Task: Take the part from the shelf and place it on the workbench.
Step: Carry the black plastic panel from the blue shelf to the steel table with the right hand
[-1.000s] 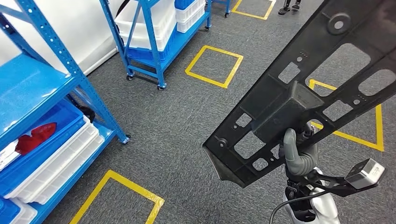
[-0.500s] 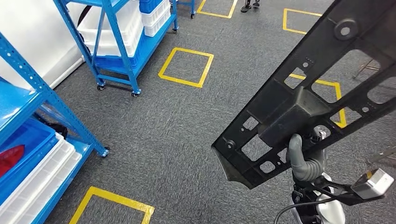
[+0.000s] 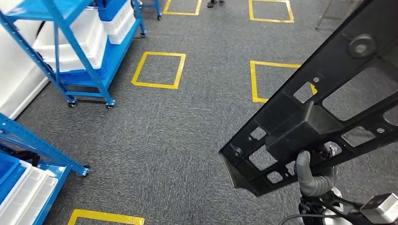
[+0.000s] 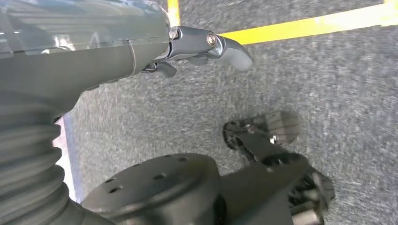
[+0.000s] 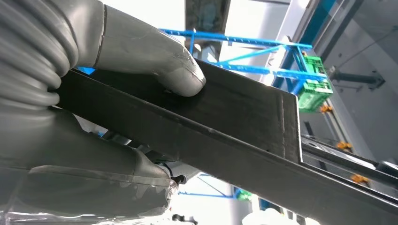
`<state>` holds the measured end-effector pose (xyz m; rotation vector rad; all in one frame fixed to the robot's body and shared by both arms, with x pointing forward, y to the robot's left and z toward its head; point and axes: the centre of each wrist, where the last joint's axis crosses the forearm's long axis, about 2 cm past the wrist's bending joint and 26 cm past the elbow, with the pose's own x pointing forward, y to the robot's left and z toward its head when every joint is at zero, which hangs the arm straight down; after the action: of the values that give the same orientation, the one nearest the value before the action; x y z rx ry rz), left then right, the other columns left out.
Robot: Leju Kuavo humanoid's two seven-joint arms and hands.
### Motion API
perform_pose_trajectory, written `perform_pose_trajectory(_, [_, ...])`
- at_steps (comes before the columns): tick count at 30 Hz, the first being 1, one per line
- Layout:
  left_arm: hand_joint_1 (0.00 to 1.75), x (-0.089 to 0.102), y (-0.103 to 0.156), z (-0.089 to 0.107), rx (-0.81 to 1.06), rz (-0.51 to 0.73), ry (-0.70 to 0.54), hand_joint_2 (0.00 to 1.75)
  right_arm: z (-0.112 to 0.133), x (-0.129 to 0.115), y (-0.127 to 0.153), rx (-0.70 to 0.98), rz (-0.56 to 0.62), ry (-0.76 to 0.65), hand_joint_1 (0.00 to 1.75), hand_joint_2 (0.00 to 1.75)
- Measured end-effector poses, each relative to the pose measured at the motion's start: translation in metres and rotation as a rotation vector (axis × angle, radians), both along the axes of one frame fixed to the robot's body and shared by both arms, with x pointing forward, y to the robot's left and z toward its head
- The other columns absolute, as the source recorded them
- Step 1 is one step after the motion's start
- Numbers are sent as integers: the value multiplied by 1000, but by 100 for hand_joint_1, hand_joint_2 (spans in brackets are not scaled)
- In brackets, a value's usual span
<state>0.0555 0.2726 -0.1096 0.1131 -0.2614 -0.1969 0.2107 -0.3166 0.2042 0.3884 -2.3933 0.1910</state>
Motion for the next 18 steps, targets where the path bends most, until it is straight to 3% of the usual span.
perform_pose_trajectory(18, [0, -2, 5, 0, -1, 8, 18, 175, -4, 2, 4, -37, 17, 24, 175, 175])
